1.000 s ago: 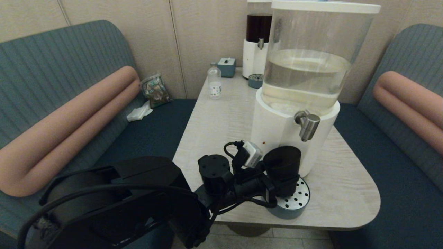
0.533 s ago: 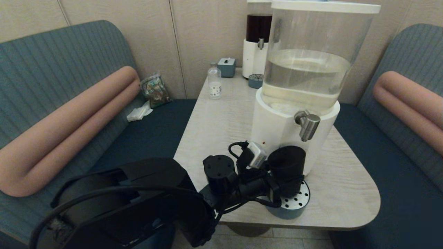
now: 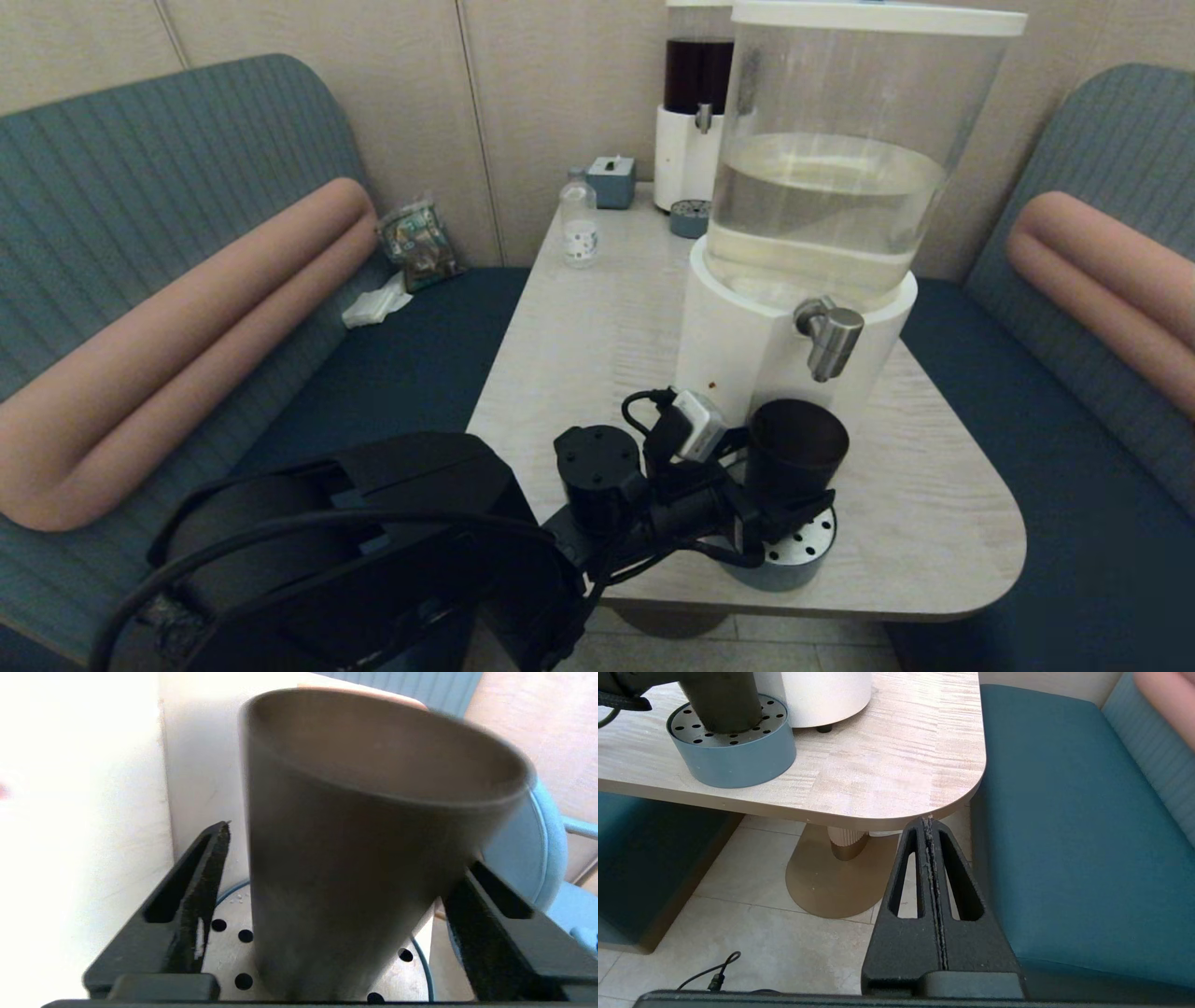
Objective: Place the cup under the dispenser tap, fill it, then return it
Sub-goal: Place it under the water dispenser
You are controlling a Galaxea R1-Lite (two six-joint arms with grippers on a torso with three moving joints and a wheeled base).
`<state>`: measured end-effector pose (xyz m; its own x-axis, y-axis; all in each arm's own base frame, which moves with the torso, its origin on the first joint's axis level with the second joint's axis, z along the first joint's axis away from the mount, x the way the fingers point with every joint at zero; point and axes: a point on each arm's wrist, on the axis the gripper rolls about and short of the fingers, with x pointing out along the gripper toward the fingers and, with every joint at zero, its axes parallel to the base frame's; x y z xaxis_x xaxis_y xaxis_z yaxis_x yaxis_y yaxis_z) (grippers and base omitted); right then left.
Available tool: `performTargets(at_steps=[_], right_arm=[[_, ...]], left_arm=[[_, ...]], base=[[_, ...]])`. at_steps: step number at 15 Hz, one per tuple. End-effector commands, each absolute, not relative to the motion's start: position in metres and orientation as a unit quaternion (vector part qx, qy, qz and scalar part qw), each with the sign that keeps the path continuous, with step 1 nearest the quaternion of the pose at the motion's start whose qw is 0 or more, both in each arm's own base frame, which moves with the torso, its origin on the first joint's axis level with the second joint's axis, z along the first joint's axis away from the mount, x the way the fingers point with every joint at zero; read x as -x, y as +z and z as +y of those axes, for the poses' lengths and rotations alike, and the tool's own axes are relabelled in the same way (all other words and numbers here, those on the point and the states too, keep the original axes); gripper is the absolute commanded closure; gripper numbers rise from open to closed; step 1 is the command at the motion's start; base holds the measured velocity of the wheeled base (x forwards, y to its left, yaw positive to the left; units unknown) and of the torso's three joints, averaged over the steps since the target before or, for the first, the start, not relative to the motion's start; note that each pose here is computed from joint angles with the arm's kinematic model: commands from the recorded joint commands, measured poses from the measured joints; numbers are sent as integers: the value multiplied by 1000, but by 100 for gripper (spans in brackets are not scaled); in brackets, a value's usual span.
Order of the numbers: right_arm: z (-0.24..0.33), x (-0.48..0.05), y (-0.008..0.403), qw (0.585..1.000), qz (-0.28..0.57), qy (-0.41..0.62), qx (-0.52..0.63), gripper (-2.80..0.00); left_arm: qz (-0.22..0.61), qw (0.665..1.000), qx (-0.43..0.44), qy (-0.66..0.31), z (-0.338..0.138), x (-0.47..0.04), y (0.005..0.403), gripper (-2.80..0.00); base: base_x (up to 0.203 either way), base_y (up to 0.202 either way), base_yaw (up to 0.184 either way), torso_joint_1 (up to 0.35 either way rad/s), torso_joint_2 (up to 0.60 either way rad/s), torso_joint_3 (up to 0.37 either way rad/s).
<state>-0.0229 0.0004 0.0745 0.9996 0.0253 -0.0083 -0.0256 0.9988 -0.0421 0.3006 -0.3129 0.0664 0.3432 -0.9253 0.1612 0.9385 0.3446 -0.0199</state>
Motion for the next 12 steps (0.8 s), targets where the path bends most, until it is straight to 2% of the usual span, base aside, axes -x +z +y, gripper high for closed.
performTargets(at_steps=[1, 12], right_arm=[[0, 23, 74, 1000, 4, 13, 21, 0], [0, 23, 74, 1000, 4, 13, 21, 0]], left_arm=[[-62, 818, 55, -569, -309, -297, 72, -280], [-18, 820, 45, -571, -266, -253, 93, -280]], base=[[0, 0, 0, 0, 0, 0], [0, 0, 0, 0, 0, 0]])
